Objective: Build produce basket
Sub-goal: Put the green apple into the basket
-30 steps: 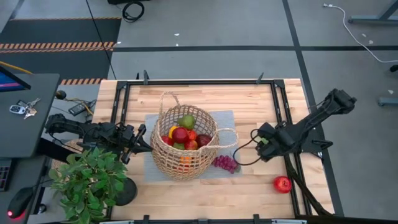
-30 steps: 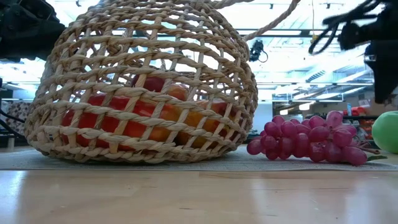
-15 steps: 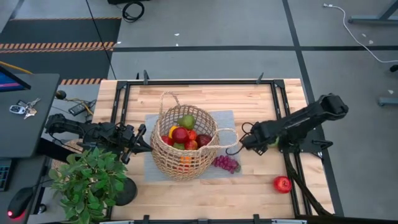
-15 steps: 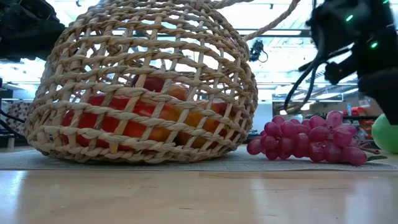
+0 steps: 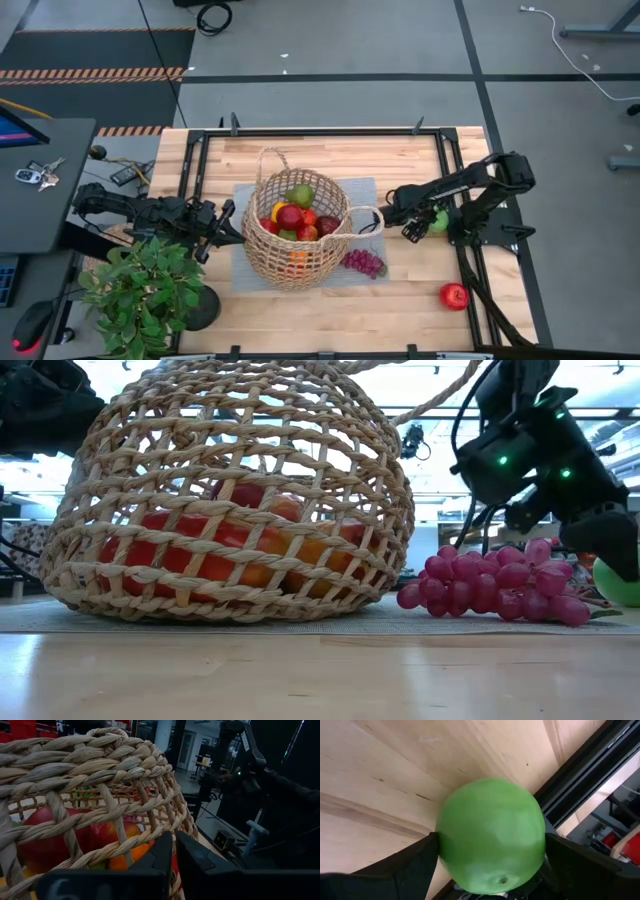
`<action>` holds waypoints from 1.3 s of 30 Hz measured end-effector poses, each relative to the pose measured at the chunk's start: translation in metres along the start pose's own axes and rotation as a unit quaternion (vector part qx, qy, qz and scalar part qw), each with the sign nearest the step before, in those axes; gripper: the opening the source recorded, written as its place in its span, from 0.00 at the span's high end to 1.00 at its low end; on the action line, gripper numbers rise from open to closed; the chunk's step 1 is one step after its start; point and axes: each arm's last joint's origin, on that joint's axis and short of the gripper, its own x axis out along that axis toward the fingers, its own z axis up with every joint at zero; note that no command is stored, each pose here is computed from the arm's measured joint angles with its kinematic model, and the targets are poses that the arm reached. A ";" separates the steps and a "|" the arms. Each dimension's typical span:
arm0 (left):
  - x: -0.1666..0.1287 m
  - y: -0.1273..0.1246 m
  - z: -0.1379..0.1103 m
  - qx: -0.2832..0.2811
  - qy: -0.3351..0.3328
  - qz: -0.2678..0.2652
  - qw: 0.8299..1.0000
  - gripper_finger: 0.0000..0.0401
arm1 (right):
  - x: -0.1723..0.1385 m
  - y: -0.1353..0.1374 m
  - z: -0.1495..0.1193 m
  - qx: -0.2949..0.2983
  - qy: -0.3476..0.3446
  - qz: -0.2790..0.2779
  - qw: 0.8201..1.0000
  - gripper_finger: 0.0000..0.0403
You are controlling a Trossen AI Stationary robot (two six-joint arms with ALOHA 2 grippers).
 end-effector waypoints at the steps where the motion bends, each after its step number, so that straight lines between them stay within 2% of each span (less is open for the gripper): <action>1: 0.000 0.000 0.000 0.000 0.000 0.000 1.000 0.93 | 0.001 0.000 0.002 -0.001 0.007 -0.001 1.000 0.10; 8: 0.000 0.000 0.000 0.000 0.000 0.000 1.000 0.92 | 0.004 -0.002 0.010 -0.018 0.023 0.006 1.000 0.10; 18: 0.000 0.000 0.000 0.000 0.000 0.000 1.000 0.93 | -0.003 -0.001 0.002 -0.033 0.011 0.013 0.999 0.14; 24: 0.000 0.000 0.000 0.000 0.000 0.000 1.000 0.92 | -0.029 0.002 -0.007 -0.043 -0.007 -0.007 0.999 0.14; 27: 0.000 0.000 0.000 0.000 0.000 0.000 1.000 0.91 | -0.044 -0.001 -0.010 -0.034 -0.029 -0.036 0.998 0.14; 33: 0.000 0.000 0.000 0.000 0.000 0.000 1.000 0.93 | -0.069 -0.008 -0.007 -0.026 -0.131 -0.067 0.989 0.14; 39: 0.000 0.000 0.000 0.000 0.000 0.000 1.000 0.92 | -0.088 -0.003 -0.010 -0.047 -0.134 -0.016 0.990 0.14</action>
